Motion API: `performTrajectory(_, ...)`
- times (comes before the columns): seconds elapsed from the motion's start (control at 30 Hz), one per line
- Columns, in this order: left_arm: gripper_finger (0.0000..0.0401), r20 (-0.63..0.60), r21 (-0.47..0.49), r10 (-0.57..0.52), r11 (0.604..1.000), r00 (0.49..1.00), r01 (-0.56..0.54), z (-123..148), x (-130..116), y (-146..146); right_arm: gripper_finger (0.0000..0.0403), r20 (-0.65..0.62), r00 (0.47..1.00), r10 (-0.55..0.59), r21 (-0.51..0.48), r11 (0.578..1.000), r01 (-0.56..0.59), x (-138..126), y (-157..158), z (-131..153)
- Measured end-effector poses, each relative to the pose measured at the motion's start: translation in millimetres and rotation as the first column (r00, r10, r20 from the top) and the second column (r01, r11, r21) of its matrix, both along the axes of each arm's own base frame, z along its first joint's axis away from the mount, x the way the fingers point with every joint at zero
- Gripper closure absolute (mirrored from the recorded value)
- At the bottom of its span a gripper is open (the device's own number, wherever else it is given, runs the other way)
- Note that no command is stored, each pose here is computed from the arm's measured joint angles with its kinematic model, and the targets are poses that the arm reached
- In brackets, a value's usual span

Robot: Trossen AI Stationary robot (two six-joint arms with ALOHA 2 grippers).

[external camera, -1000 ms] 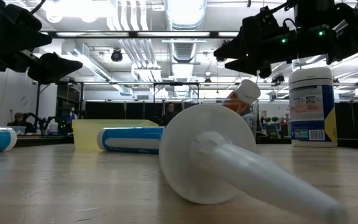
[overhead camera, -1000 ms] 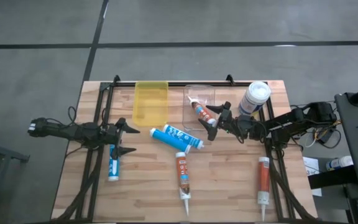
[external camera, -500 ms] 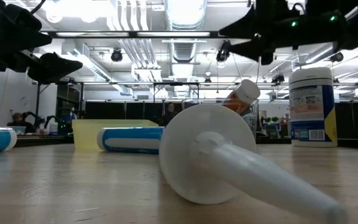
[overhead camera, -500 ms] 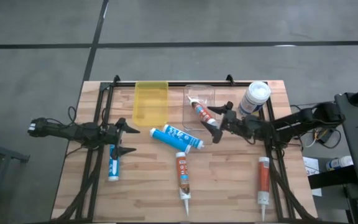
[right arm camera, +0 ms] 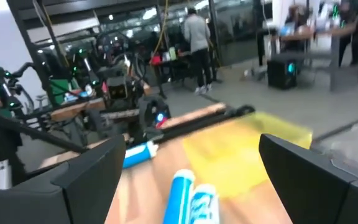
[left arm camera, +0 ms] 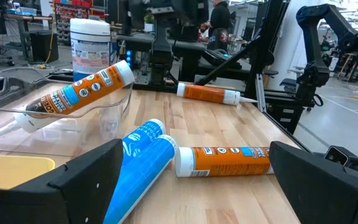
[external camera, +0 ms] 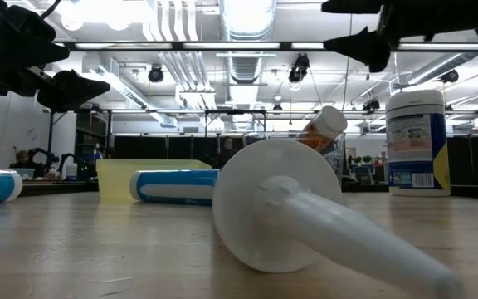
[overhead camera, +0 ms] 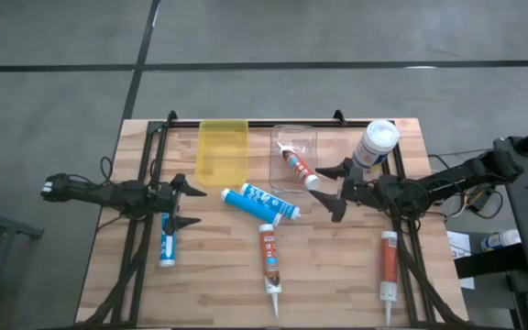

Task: Pick & place silicon tubes, Sealant and Lysol wipes
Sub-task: Put the right orange sealant into the transparent bin

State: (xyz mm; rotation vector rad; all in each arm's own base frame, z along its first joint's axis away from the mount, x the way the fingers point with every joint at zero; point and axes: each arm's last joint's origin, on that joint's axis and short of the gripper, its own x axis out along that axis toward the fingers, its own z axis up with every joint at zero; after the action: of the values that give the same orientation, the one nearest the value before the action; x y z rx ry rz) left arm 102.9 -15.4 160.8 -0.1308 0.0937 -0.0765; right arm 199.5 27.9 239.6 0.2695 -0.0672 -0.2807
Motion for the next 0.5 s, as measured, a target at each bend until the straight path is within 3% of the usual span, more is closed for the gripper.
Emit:
performTrajectory(0.23,0.0003,0.000,0.000,0.000,1.000,1.000,0.000,0.0,0.0,0.0,0.0039,0.011,1.000,-0.015,0.154,0.988,0.013,-7.7,30.1,-4.4)
performTrajectory(0.5,0.0003,0.000,0.000,0.000,1.000,1.000,0.000,0.0,0.0,0.0,0.0039,-0.022,0.984,-0.177,0.334,0.926,0.174,-25.6,83.8,-21.9)
